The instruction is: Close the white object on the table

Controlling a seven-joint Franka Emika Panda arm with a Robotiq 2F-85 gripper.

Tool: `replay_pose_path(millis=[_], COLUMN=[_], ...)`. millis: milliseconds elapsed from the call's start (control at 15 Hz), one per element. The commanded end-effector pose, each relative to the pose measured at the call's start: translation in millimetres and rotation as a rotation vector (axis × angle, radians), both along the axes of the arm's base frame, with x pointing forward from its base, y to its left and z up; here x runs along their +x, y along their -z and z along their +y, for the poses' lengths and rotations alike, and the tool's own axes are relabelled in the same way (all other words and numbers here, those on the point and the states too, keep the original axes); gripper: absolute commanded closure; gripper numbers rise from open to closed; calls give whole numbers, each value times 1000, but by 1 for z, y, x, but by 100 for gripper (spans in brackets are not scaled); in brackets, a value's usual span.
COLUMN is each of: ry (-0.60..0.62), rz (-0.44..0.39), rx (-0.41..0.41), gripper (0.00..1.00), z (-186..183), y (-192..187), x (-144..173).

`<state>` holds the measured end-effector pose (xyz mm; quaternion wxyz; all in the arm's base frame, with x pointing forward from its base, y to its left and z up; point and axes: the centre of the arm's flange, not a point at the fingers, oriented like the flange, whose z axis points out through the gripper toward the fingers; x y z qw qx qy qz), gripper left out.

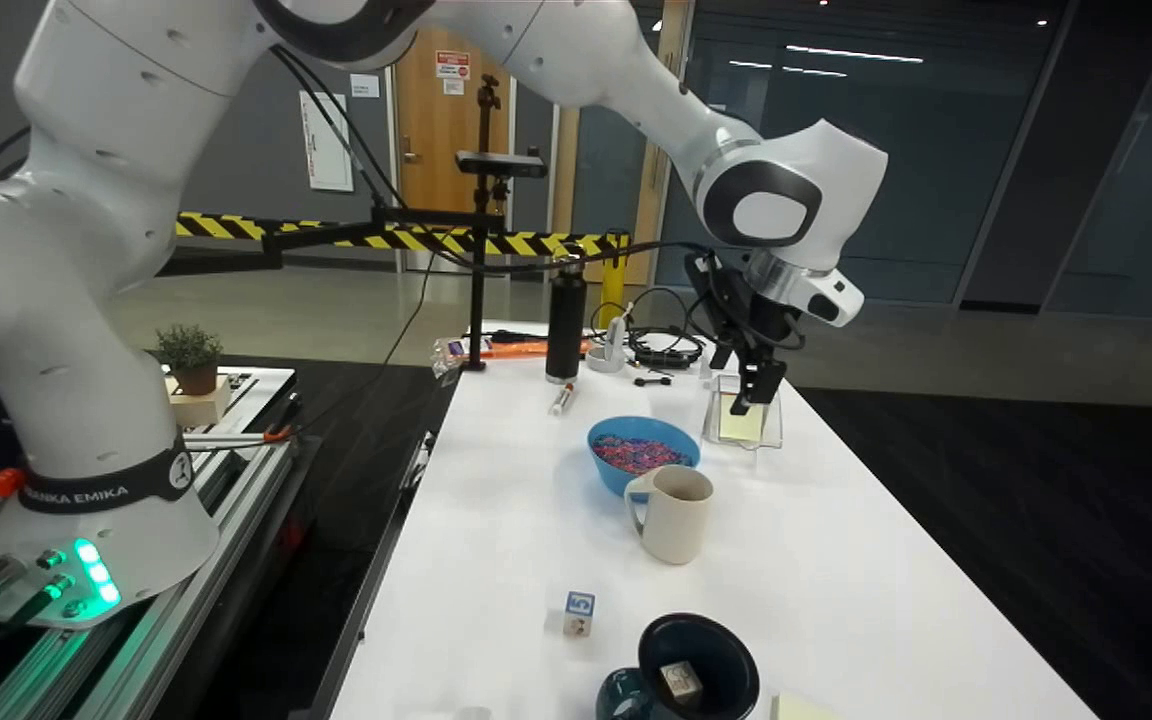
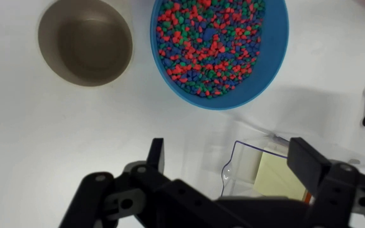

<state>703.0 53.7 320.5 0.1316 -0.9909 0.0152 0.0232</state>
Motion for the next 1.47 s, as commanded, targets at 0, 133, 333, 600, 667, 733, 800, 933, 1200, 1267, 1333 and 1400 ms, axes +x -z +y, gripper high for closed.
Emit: replay_pose_path(millis=[0, 133, 333, 600, 667, 733, 800, 933, 1200, 1267, 1333, 1400], ry=[-20, -10, -10, -52, -55, -62, -71, -99, -134, -138, -142, -143], rz=[26, 9, 12, 45, 52, 53, 44, 33, -15, -26, -38, -54], rx=[41, 8, 8, 32, 28, 45, 47, 69, 117, 124, 139, 148], gripper=[0, 0, 0, 0, 0, 0, 0, 0, 0, 0, 0, 0], z=[5, 3, 3, 7, 11, 16, 19, 28, 40, 42, 43, 44], y=[-4, 5, 6, 24, 37, 50, 61, 81, 95, 96, 94, 94], x=[32, 11, 10, 22, 32, 42, 48, 64, 83, 87, 90, 93])
